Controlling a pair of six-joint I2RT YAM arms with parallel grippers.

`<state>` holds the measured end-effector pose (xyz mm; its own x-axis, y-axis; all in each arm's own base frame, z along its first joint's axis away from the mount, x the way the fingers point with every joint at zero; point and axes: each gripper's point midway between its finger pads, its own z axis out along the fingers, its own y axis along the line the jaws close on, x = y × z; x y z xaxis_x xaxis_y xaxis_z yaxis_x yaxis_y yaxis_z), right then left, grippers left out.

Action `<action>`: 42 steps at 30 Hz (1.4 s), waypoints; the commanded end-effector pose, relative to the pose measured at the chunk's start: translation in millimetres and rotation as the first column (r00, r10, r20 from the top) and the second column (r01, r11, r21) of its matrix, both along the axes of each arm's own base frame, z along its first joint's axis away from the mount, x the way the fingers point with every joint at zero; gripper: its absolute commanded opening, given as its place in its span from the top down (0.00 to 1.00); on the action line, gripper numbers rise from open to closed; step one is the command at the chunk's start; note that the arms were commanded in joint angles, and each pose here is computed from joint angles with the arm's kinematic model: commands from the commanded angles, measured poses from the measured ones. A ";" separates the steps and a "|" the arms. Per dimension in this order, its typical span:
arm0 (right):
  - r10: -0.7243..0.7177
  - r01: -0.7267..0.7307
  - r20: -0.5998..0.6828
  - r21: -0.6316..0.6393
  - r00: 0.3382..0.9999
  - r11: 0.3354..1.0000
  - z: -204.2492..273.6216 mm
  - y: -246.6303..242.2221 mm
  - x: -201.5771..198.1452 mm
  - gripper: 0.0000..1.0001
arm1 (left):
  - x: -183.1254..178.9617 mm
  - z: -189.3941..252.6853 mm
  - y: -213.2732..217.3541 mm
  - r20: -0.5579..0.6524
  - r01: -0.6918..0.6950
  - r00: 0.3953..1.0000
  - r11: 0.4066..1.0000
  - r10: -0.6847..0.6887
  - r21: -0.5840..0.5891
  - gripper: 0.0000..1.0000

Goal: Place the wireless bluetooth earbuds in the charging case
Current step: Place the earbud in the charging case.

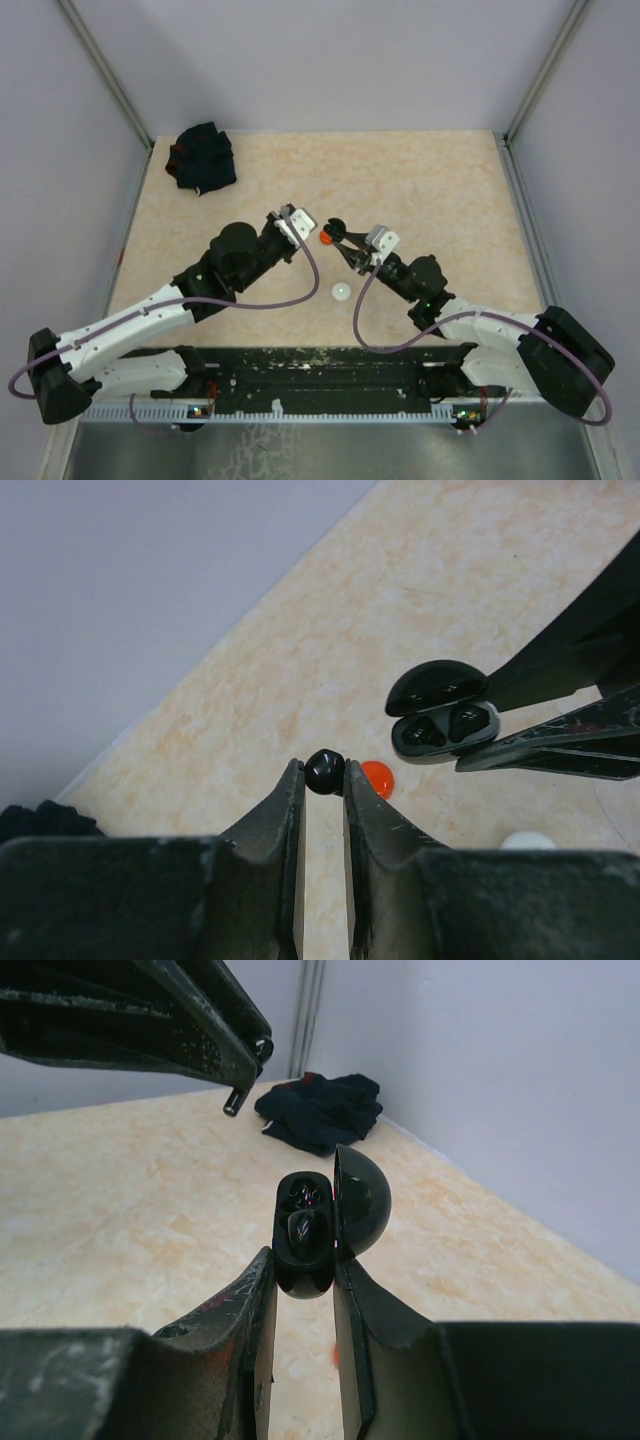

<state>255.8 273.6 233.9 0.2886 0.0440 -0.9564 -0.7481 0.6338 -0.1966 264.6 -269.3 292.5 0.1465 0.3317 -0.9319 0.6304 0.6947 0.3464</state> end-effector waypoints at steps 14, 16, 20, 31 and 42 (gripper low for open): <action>0.043 -0.056 0.124 0.097 0.991 0.994 46.0 2.9 -8.1 1.00 | -27.2 41.4 -41.1 0.316 0.190 0.928 0.980 -0.198 0.056 0.97; 0.043 -0.056 0.128 0.103 0.991 0.993 48.2 2.2 -9.0 1.00 | -29.0 39.5 -43.0 0.321 0.202 0.923 0.978 -0.210 0.059 0.97; 0.045 -0.059 0.131 0.110 0.990 0.992 51.1 1.1 -10.5 1.00 | -32.8 34.6 -46.6 0.325 0.225 0.916 0.972 -0.236 0.070 0.97; 0.071 -0.087 0.121 0.133 0.990 0.987 59.8 1.6 -16.4 1.00 | -28.3 24.8 -47.1 0.368 0.193 0.903 0.975 -0.220 0.110 0.97; 0.090 -0.106 0.115 0.141 0.989 0.984 61.1 2.8 -19.8 1.00 | -24.1 19.1 -47.4 0.390 0.169 0.897 0.977 -0.207 0.131 0.97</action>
<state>239.8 277.9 257.0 0.3176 0.1334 -0.9388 -0.7900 0.5848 -0.1842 241.7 -315.3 304.3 0.5402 0.3569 -0.7621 0.5662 0.5159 0.6429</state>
